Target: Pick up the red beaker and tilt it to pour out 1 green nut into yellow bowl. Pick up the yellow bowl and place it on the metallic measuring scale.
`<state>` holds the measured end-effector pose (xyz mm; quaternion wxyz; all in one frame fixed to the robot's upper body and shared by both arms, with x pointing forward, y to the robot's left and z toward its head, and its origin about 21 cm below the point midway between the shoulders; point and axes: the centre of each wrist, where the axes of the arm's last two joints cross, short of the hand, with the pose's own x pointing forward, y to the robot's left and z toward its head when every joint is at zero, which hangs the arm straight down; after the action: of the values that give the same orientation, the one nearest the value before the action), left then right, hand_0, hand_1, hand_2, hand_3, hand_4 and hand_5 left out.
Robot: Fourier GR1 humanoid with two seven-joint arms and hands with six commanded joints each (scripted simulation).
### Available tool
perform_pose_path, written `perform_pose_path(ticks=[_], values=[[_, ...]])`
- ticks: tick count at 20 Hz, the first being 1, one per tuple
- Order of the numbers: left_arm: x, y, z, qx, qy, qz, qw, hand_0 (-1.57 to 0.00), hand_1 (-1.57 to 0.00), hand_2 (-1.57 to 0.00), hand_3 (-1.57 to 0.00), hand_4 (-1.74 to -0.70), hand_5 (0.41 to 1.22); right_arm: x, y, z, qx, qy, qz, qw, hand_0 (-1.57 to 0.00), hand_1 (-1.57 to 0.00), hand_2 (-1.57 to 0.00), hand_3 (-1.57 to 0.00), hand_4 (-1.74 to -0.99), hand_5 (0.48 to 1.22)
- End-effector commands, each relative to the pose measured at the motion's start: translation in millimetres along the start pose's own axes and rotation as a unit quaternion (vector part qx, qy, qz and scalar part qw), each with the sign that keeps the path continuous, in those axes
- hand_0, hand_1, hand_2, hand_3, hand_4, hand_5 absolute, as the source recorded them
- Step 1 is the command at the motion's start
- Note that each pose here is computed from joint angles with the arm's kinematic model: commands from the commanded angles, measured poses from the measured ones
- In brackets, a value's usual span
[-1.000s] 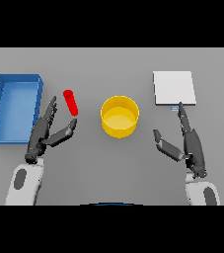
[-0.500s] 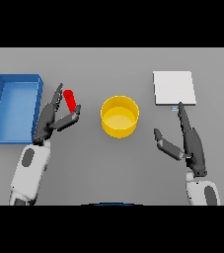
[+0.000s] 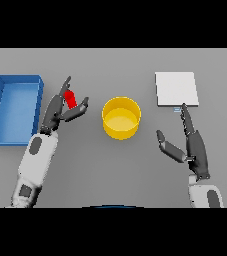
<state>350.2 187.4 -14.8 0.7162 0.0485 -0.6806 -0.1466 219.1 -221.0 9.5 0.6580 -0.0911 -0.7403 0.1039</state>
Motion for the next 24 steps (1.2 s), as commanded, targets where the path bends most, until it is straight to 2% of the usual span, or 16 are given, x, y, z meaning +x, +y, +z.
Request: perform_pose_path(ticks=[1,3,6,7,8,9,10,11,13,14,15,18,21,24], values=[[-3.5,-0.5,-1.5,-0.001,-0.005,0.004,1.000,0.00,0.00,0.00,0.00,-1.30,0.686,-1.2,-1.1,0.7,0.001,0.001,-0.001,1.000,0.00,0.00,0.00,0.00,-1.268,0.639],[-4.0,1.3,-6.7,0.000,-0.008,0.015,1.000,0.00,0.00,0.00,0.00,-1.32,0.692,-3.6,-6.7,2.2,-0.002,-0.001,0.004,1.000,0.00,0.00,0.00,0.00,-1.264,0.640],[-9.7,-0.9,-7.4,0.004,-0.012,0.027,1.000,0.00,0.00,0.00,0.00,-1.35,0.704,-3.8,-0.1,2.7,0.001,-0.004,0.007,1.000,0.00,0.00,0.00,0.00,-1.261,0.641],[-6.1,-2.8,-11.7,0.010,-0.018,0.035,0.999,0.00,-0.03,-0.07,-0.03,-1.38,0.724,-4.1,1.4,0.3,-0.002,-0.001,0.005,1.000,0.00,0.00,0.00,0.00,-1.259,0.642],[-6.8,-3.4,-13.6,0.015,-0.019,0.044,0.999,-0.12,-0.15,-0.18,-0.12,-1.41,0.750,-3.8,-3.4,1.8,-0.005,-0.007,0.006,1.000,0.00,0.00,0.00,0.00,-1.260,0.642],[-5.9,-5.1,-13.5,0.018,-0.019,0.055,0.998,-0.29,-0.33,-0.36,-0.29,-1.45,0.783,-3.7,-3.8,4.7,-0.003,-0.011,0.010,1.000,0.00,0.00,0.00,0.00,-1.258,0.644],[-5.3,-7.0,-15.3,0.024,-0.005,0.055,0.998,-0.44,-0.48,-0.52,-0.55,-1.45,0.871,-2.3,-2.3,3.1,-0.002,-0.008,0.012,1.000,0.00,0.00,0.00,0.00,-1.257,0.645],[-5.4,-8.2,-16.3,0.032,-0.003,0.046,0.998,-0.66,-0.70,-0.73,-0.72,-1.50,0.941,-3.5,-3.6,5.1,-0.003,-0.007,0.012,1.000,0.00,0.00,0.00,0.00,-1.255,0.644],[-6.4,-13.5,-19.3,0.024,0.002,0.031,0.999,-0.99,-1.01,-1.03,-0.93,-1.57,1.042,-4.0,-2.6,2.0,-0.002,-0.002,0.008,1.000,0.00,0.00,0.00,0.00,-1.254,0.645],[-8.1,-13.9,-18.7,0.019,-0.007,0.027,0.999,-1.11,-1.12,-1.14,-0.97,-1.60,1.078,-1.0,-4.9,1.6,-0.004,-0.009,0.010,1.000,0.00,0.00,0.00,0.00,-1.252,0.644],[-7.4,-14.1,-20.3,0.014,-0.009,0.020,1.000,-1.20,-1.21,-1.23,-1.09,-1.57,1.106,-2.6,-3.5,3.0,-0.002,-0.004,0.009,1.000,0.00,0.00,0.00,0.00,-1.250,0.643],[-4.4,-15.7,-18.7,0.008,0.004,0.020,1.000,-1.38,-1.39,-1.40,-1.33,-1.51,1.162,-4.7,-3.9,4.8,-0.003,0.000,0.006,1.000,0.00,0.00,0.00,0.00,-1.257,0.645],[-0.9,-17.7,-20.5,0.024,-0.021,0.040,0.999,-1.47,-1.48,-1.48,-1.45,-1.62,1.140,-2.1,-4.8,3.0,-0.003,-0.001,0.000,1.000,0.00,0.00,0.00,0.00,-1.260,0.643],[7.1,-14.5,-19.7,0.040,-0.047,0.062,0.996,-1.52,-1.52,-1.52,-1.51,-1.68,1.122,-4.1,-0.7,4.1,-0.003,-0.001,0.010,1.000,0.00,0.00,0.00,0.00,-1.258,0.646]])
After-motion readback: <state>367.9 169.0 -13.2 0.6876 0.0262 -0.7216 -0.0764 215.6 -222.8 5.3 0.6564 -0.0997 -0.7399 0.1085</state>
